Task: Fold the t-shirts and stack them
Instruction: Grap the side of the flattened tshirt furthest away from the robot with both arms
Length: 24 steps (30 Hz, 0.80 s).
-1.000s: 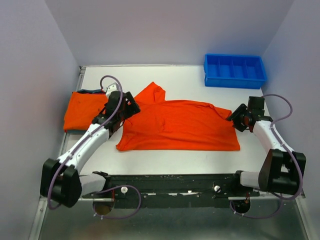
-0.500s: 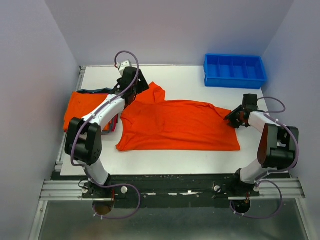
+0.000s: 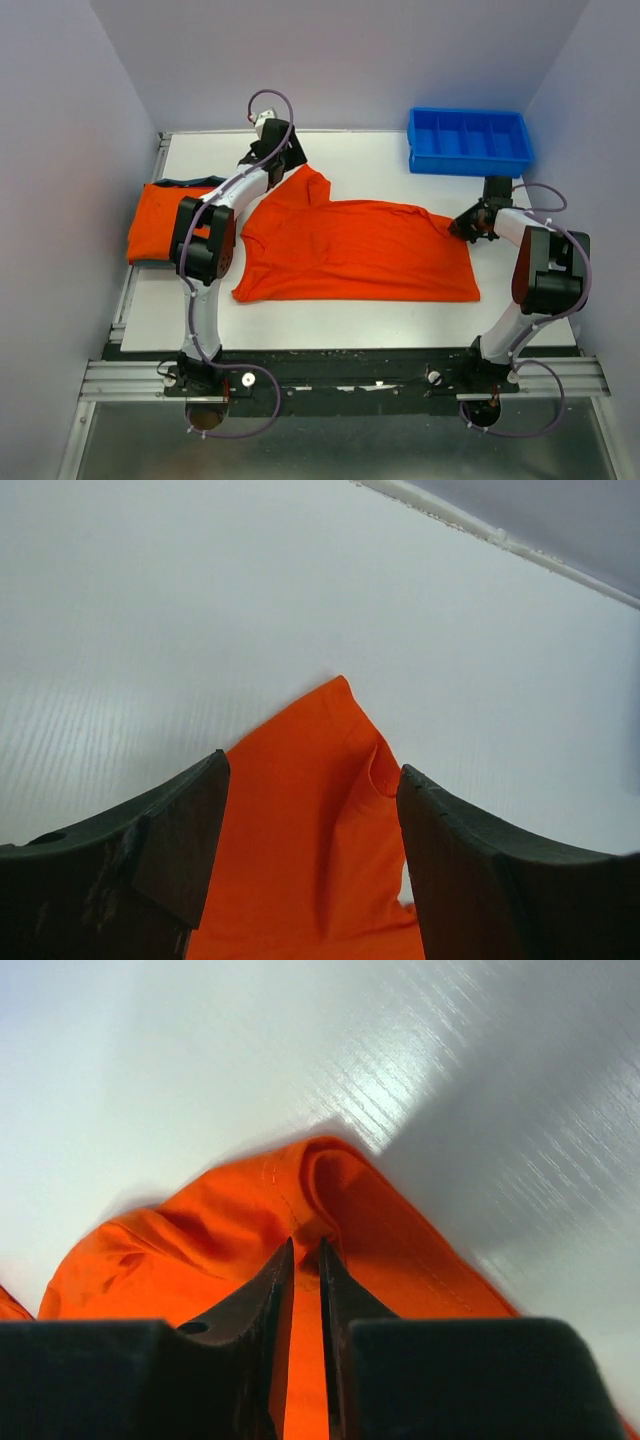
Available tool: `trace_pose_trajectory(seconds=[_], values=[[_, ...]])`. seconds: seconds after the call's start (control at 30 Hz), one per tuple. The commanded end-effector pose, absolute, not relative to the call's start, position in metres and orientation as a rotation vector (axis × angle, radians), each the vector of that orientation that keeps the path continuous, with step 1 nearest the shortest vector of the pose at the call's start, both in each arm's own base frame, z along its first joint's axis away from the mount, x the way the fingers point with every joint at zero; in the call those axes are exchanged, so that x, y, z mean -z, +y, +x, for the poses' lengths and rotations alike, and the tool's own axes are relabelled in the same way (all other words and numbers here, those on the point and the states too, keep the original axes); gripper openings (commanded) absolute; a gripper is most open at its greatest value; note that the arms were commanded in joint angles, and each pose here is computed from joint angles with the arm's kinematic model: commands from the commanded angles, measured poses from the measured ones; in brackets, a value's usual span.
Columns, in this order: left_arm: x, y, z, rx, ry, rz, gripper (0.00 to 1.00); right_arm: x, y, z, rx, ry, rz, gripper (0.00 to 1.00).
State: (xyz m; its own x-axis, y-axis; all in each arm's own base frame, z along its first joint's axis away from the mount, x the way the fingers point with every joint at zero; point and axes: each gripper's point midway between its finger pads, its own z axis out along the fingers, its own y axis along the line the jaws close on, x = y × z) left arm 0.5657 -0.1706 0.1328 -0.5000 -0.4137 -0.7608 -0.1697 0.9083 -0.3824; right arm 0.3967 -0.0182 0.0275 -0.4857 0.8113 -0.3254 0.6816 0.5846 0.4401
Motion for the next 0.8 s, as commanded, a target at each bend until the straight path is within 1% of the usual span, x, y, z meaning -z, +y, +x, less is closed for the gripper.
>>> trace_pose_trajectory(seconds=[0.0,0.1,0.4,0.57,0.7,0.77], values=[[-0.109,-0.18,0.589,0.355,2.138,-0.393,0.78,-0.031,-0.016,0.404,-0.376,2.301,1.199,0.22],[-0.105,-0.18,0.605,0.354,2.144,-0.388,0.77,-0.039,-0.015,0.408,-0.394,2.294,1.167,0.01],[-0.081,-0.161,0.623,0.353,2.171,-0.406,0.71,-0.065,-0.013,0.411,-0.422,2.263,1.109,0.01],[-0.069,-0.168,0.627,0.444,2.197,-0.398,0.68,-0.073,-0.013,0.417,-0.435,2.262,1.096,0.01],[-0.062,-0.188,0.629,0.576,2.226,-0.368,0.67,-0.083,-0.013,0.424,-0.442,2.254,1.08,0.01],[-0.055,-0.195,0.631,0.617,2.243,-0.343,0.63,-0.087,-0.014,0.426,-0.436,2.252,1.076,0.01]])
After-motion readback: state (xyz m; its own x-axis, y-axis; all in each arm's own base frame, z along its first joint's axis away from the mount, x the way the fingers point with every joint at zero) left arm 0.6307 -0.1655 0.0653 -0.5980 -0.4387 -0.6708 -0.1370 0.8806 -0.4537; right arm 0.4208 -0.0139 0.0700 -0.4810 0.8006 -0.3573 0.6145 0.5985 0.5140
